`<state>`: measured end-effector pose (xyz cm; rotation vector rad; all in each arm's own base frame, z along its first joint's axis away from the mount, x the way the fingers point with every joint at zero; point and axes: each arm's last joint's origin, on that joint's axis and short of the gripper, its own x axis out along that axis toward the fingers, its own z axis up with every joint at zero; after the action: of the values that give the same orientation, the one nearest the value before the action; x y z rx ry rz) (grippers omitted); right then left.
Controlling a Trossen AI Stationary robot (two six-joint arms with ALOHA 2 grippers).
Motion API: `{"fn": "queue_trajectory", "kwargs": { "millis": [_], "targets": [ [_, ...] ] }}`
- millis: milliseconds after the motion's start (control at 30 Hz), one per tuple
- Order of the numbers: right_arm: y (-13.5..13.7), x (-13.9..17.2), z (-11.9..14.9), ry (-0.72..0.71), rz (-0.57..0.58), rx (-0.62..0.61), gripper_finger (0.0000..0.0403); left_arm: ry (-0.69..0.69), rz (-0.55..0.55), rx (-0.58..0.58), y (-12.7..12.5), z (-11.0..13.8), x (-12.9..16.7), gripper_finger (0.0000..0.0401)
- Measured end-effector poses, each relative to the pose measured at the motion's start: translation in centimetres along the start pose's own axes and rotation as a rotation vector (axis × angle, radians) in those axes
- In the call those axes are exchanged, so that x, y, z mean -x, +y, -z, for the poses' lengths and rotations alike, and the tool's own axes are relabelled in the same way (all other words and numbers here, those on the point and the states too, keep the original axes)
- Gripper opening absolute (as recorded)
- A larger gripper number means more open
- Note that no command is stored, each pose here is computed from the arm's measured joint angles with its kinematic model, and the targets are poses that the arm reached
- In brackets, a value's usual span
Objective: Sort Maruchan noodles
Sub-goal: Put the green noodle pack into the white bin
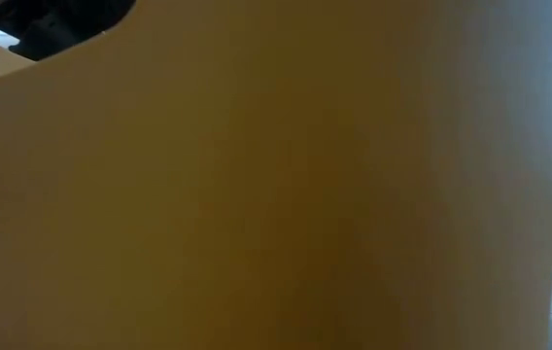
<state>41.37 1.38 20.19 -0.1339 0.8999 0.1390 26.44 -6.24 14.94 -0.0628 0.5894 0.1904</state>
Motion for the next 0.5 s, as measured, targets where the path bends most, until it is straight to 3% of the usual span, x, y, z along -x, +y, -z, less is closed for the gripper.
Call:
{"fn": "queue_trajectory", "kwargs": {
  "millis": [500],
  "targets": [
    [-3.9, -4.0, 3.9, 0.103, -0.013, -0.083, 0.0001, -0.011, 0.002, 0.013, 0.0, -0.1, 0.0, 0.0107]
  ]
}}
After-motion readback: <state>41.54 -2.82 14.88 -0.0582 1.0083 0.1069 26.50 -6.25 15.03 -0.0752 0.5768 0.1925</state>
